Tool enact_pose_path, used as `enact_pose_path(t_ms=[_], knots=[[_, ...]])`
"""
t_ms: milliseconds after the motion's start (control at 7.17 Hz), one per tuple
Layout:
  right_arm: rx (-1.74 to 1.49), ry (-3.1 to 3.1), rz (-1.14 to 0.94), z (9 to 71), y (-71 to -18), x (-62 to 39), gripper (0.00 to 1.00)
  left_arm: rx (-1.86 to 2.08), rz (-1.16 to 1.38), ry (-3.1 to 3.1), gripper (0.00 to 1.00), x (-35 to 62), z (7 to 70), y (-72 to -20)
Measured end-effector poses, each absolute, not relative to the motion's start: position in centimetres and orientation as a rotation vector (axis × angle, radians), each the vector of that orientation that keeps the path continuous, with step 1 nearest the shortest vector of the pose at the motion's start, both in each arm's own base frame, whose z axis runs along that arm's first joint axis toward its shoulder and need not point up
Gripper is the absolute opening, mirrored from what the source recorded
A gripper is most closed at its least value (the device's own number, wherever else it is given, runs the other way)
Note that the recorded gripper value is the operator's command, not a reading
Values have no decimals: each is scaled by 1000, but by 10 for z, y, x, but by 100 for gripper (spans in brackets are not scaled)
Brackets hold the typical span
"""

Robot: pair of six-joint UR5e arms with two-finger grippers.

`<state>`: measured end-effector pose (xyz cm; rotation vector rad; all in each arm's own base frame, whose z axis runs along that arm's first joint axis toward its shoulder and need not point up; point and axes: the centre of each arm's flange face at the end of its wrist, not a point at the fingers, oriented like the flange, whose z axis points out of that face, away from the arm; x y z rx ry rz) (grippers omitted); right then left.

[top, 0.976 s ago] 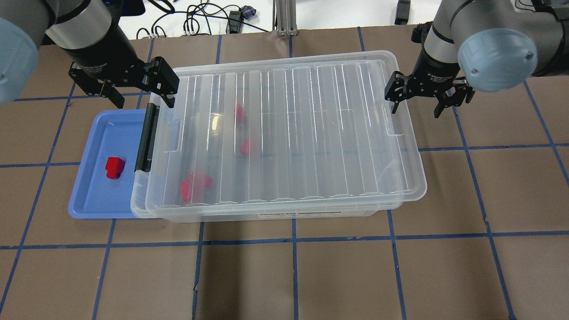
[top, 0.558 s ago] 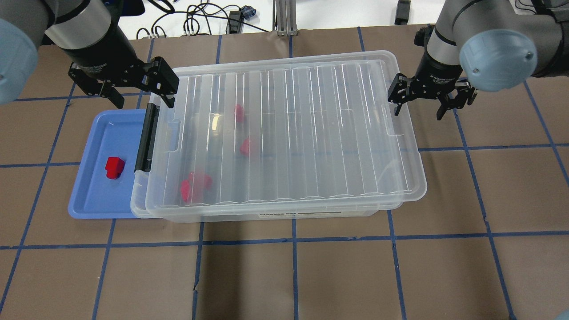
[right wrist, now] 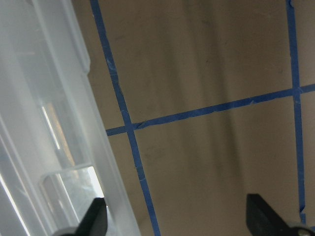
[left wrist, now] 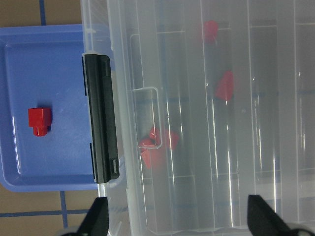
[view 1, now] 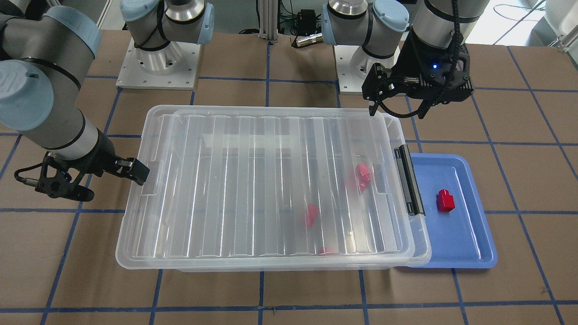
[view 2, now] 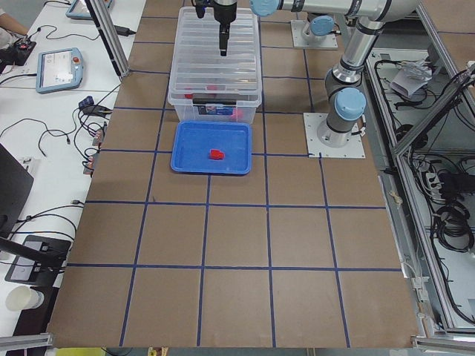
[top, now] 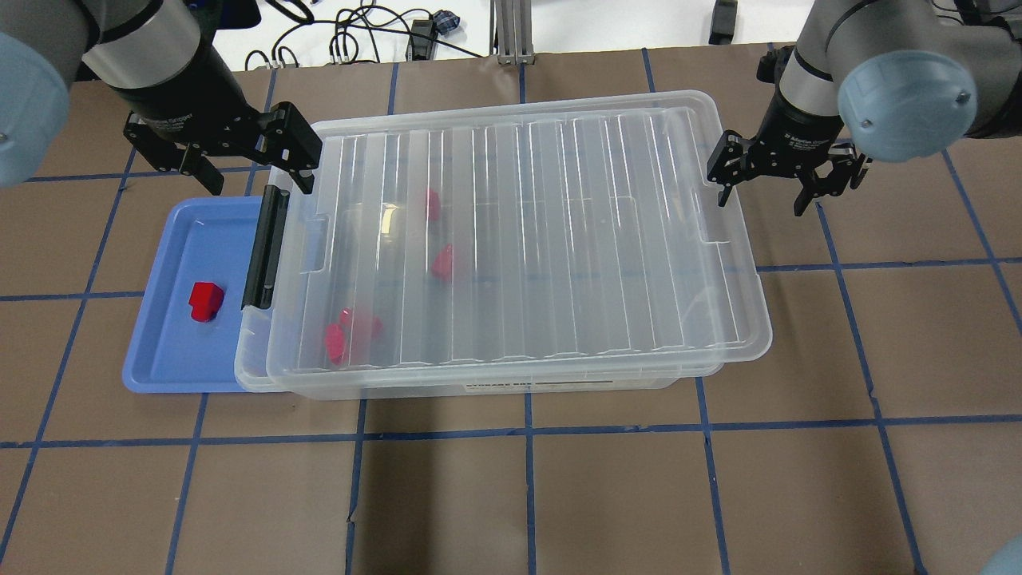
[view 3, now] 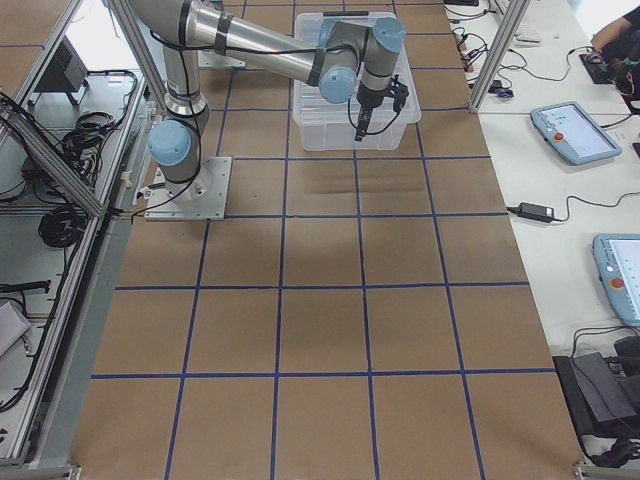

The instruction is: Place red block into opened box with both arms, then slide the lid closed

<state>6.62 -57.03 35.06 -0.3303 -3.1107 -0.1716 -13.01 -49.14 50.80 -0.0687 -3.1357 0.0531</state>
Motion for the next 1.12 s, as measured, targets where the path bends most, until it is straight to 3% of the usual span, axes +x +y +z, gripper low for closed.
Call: enact_pose_path(t_ms=[1115], knots=[[-228,-3067,-168,358,-574,-41,100,-69,58,-3135,100,-130,507,-494]])
